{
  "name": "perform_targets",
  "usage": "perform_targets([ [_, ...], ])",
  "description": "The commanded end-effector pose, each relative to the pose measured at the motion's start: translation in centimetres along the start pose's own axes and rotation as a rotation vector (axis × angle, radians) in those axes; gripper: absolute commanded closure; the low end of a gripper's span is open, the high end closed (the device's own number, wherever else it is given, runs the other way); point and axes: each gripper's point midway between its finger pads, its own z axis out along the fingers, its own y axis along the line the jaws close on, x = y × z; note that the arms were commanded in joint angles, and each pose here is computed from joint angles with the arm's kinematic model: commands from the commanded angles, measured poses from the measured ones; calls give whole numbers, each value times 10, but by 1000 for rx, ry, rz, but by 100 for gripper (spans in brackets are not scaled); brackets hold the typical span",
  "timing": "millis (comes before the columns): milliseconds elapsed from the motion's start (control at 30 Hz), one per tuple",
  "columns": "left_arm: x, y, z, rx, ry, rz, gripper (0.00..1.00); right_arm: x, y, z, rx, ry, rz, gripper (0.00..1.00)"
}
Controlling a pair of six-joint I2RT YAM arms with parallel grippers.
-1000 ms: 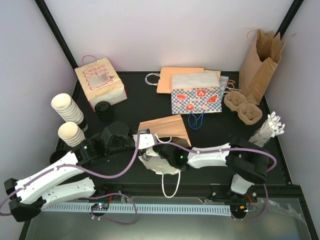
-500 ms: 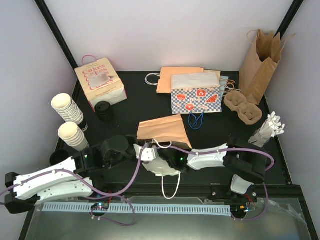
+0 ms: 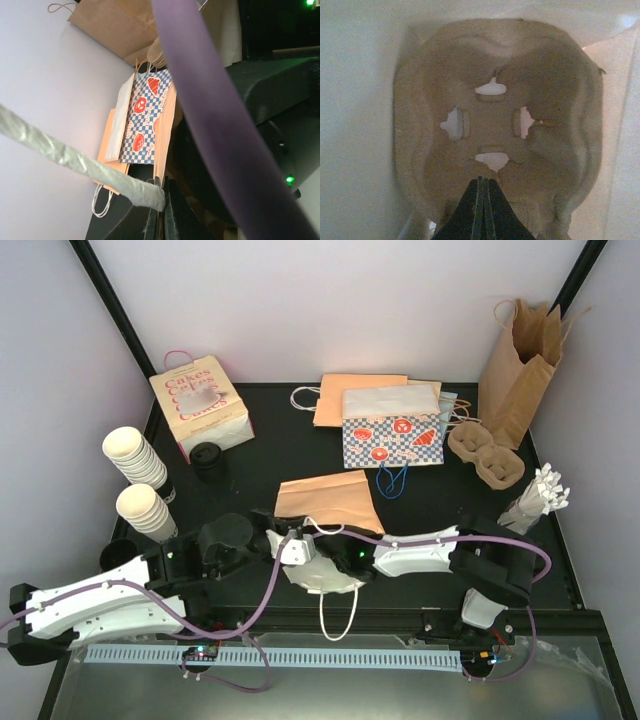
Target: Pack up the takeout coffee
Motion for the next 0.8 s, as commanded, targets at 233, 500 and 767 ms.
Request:
perform_targets([
  [233,-51,11,-23,26,-246,-81,98,2,1,21,-70,29,22,99],
  [500,-40,2,-12,40,-191,-89,98,0,-20,7,3,-10,71,99],
  [767,-26,6,-5,2,-111,-105,98,-2,-38,-24,3,-31,95,99],
])
